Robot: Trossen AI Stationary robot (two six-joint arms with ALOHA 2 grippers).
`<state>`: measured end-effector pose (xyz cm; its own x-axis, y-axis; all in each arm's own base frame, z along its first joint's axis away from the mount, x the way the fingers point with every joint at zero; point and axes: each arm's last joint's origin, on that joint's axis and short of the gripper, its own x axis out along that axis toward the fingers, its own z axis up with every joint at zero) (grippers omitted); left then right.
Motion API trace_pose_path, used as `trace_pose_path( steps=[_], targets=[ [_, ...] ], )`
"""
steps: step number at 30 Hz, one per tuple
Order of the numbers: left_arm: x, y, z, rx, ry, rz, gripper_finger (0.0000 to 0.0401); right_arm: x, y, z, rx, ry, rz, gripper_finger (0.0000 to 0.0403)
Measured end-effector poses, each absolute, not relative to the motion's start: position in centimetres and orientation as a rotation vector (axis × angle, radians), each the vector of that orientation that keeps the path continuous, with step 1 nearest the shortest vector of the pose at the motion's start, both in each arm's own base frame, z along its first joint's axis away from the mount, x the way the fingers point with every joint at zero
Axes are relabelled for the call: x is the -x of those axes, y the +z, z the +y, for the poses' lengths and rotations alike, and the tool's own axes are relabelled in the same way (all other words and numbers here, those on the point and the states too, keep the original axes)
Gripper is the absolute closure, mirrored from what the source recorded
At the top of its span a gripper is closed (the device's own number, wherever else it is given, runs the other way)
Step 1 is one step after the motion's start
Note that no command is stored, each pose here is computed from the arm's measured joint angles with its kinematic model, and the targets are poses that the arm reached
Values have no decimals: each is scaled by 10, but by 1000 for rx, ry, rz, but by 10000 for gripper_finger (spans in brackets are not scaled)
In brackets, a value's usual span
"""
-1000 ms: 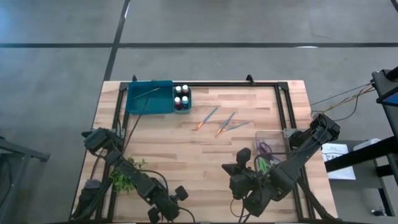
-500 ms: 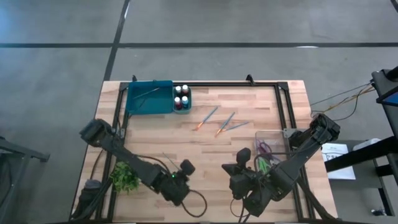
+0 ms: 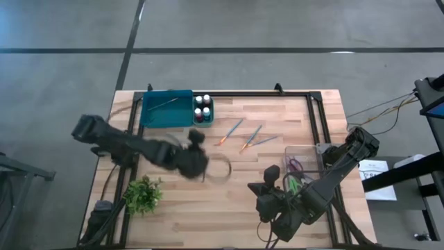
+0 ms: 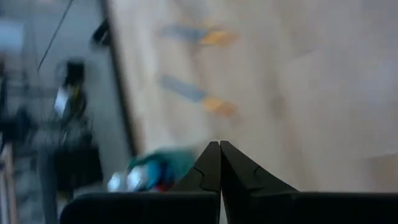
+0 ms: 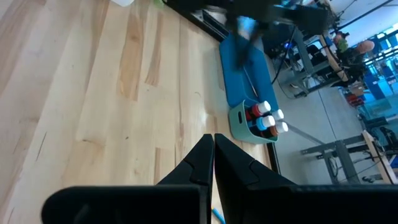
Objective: Pick & Place Paint Supplies
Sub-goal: Put the blue paint brush into the blue bin
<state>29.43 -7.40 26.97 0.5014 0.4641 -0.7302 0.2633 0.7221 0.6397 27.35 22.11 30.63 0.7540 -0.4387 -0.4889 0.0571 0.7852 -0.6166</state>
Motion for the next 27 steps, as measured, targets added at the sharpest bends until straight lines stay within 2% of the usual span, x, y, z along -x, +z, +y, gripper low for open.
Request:
trace_pose_path(
  steps=[7, 15, 20, 27],
  targets=[
    [-262, 278, 12, -662, 351, 1050, 401, -273, 305, 221, 617, -291, 670, 394],
    [-224, 259, 90, -549, 428, 967, 401, -273, 305, 221, 619, -292, 670, 394],
    [-209, 245, 118, -494, 443, 953, 401, -273, 304, 221, 622, -294, 671, 394],
    [-200, 226, 130, -462, 439, 923, 401, -273, 304, 221, 625, -297, 670, 394]
  ],
)
